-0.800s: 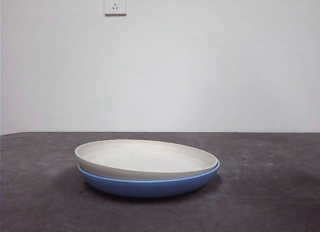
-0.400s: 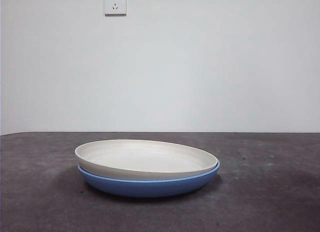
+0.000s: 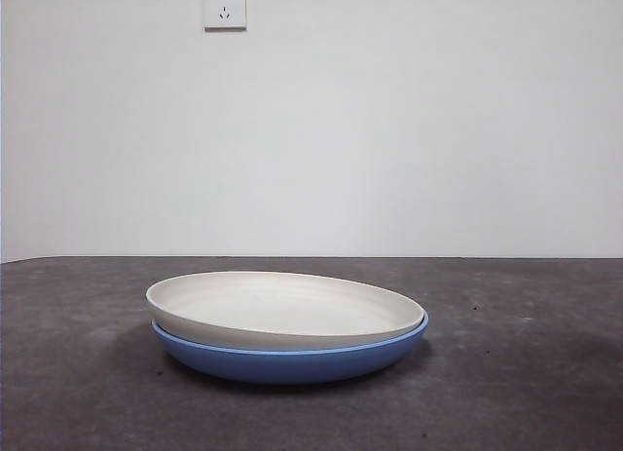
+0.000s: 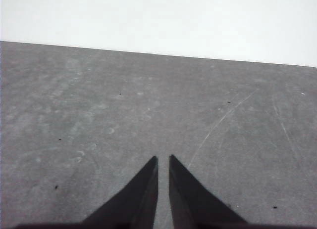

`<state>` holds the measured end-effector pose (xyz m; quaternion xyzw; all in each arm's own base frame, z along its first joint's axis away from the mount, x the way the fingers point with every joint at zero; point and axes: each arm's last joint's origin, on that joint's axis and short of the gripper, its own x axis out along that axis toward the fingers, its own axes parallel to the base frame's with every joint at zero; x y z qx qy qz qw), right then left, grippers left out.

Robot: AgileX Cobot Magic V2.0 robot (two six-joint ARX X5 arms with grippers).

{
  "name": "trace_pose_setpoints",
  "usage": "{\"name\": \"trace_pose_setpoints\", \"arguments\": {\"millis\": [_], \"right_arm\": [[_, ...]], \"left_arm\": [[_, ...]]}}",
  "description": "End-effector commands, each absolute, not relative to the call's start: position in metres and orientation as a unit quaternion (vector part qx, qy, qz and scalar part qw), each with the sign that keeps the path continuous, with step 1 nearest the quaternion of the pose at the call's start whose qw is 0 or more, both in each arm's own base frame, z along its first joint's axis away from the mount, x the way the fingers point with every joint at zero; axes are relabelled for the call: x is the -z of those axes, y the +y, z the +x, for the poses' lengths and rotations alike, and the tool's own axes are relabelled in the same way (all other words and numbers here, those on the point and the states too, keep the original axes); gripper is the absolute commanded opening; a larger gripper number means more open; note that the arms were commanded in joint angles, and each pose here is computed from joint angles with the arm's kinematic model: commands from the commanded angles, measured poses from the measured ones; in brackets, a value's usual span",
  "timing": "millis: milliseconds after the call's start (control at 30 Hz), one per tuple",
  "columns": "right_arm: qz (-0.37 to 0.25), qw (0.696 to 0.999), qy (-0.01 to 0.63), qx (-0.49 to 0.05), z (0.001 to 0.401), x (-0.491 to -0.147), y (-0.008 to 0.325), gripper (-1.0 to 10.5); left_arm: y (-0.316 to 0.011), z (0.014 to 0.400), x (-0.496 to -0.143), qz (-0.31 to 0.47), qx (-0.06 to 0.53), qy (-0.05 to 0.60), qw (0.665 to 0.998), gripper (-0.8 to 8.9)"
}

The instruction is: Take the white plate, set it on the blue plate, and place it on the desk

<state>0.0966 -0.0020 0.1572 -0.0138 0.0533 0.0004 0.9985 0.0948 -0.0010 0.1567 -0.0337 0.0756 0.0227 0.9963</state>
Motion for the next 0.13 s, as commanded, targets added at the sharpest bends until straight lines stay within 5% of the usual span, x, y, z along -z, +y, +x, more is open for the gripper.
{"name": "trace_pose_setpoints", "arguments": {"millis": [33,133], "right_arm": [[-0.018,0.999,0.049,0.002,0.0967,-0.1570,-0.0023,0.3],[-0.018,0.999,0.049,0.002,0.0967,-0.1570,-0.0023,0.3]], "left_arm": [[-0.0009,0.0956,-0.1493,-0.027,-0.025,0.088,0.995,0.34],[-0.0009,0.0956,-0.1493,-0.027,-0.025,0.088,0.995,0.34]]}}
